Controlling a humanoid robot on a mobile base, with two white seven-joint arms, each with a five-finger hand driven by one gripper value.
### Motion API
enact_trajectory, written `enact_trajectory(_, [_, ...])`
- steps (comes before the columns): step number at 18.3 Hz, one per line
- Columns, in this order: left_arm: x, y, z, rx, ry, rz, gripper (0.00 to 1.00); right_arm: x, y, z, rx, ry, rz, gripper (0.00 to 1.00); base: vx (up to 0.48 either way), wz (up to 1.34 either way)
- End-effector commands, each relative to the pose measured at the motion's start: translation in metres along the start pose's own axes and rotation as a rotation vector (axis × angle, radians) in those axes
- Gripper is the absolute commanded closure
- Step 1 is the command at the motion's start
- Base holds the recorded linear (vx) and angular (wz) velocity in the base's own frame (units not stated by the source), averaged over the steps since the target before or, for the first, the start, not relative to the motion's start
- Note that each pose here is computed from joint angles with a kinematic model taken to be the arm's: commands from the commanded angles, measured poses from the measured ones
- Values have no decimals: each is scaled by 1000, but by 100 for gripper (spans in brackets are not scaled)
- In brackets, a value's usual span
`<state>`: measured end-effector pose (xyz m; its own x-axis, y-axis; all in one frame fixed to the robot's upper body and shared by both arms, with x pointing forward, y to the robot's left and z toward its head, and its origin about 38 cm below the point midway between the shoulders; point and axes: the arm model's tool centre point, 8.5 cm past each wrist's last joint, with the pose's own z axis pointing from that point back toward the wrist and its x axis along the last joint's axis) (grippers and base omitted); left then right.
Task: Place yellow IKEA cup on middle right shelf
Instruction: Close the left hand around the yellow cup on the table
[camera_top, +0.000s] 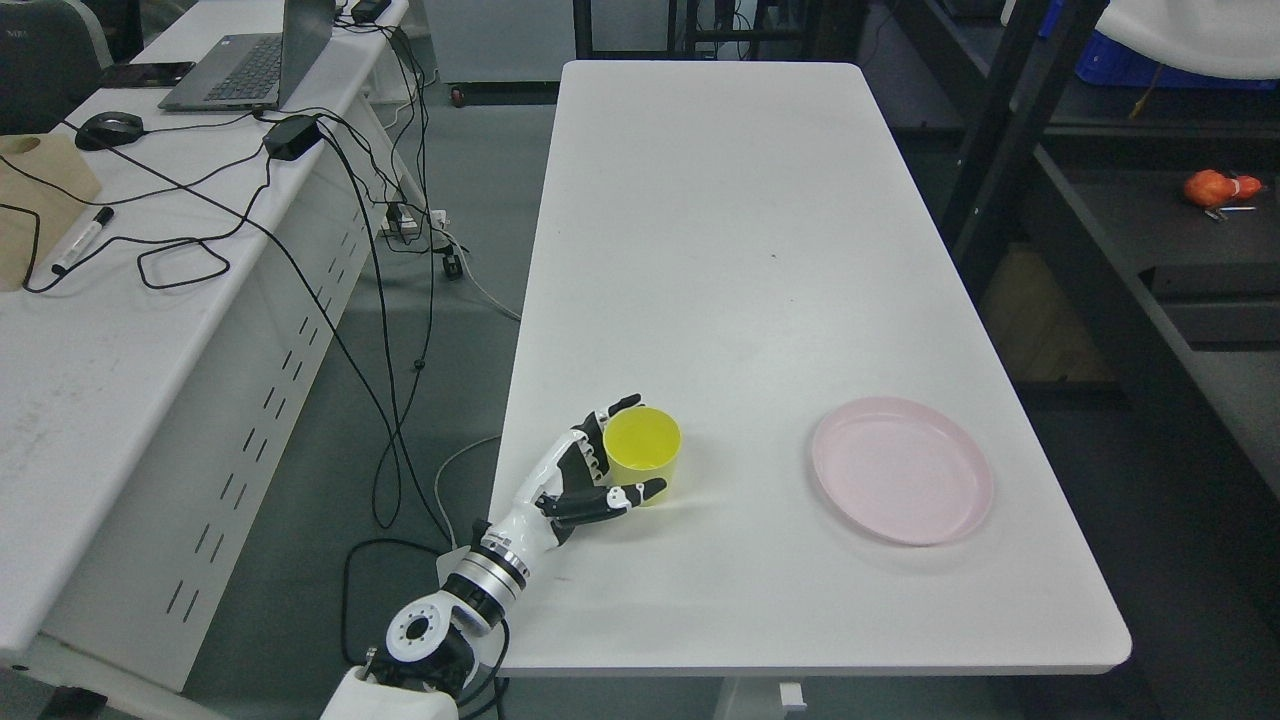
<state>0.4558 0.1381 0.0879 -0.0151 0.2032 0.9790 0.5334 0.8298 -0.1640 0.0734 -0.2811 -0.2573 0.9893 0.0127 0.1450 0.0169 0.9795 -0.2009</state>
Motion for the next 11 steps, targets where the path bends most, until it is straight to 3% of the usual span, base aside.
enact_trajectory(1, [-11,-1,5,-60,50,0,52,-9,-10,-1,-13,15,-3,1,0,0])
enact_trajectory(5, [-5,26,25,37,-34,15,97,-9,-10,-1,-13,15,-3,1,0,0])
enact_trajectory(8, [37,26,37,53,-210,3,100,-9,-10,-1,-13,15,-3,1,0,0])
enact_trajectory(11, [89,-6,66,-6,-390,-15,100,-9,-10,-1,-13,15,-3,1,0,0])
